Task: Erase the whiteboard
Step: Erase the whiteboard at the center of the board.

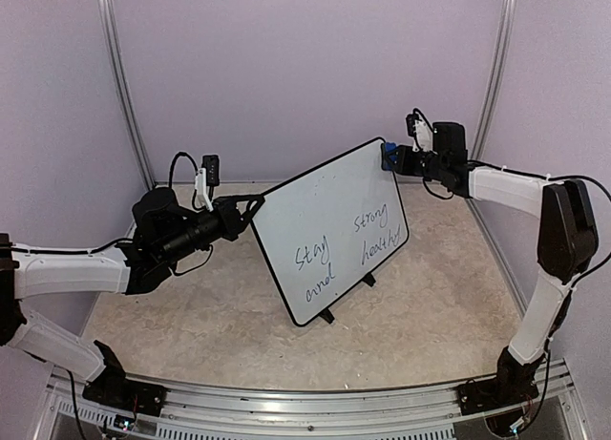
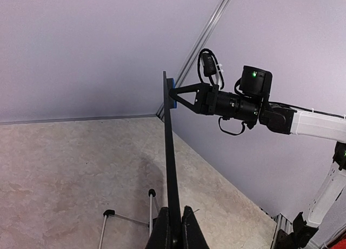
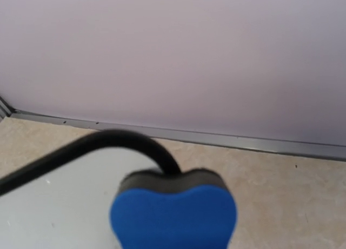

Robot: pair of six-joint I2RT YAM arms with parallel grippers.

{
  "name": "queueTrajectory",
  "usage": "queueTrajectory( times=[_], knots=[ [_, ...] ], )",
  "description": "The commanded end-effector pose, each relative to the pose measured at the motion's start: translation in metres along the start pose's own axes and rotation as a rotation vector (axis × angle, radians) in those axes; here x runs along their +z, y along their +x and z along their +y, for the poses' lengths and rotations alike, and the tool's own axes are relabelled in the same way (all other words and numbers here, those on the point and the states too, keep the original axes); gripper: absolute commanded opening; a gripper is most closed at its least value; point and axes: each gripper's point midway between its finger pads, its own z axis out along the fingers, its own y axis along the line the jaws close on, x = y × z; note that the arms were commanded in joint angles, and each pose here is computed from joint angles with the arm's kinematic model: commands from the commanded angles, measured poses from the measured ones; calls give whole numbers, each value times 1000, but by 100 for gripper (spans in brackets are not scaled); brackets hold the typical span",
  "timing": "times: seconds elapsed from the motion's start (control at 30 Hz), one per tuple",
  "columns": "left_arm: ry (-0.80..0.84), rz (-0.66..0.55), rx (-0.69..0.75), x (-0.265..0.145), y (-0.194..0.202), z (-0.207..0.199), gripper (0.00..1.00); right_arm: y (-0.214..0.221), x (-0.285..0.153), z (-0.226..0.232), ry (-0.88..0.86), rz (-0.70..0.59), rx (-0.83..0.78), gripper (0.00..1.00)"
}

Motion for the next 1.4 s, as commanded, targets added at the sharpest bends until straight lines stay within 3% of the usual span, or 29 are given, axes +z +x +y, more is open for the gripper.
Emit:
queueTrajectory(
  times=[0.0,0.27,0.37,1.03,1.17,1.37],
  knots=[
    [176,122,37,0,29,-38,0,47,8,-6,2,103,26,25],
    [184,127,34,1,31,-38,0,118,-2,-27,12,201,110,25],
    [189,125,33,0,30,-39,0,126,-3,-27,-8,214,134,25],
    [188,133,59,-1,25,-46,0,29,21,16,-180,83,227,25],
    [188,127,64,-2,21,-48,0,32,22,17,-195,87,250,25],
    [178,122,66,-2,17,-49,0,79,14,-1,-165,147,303,25]
  ],
)
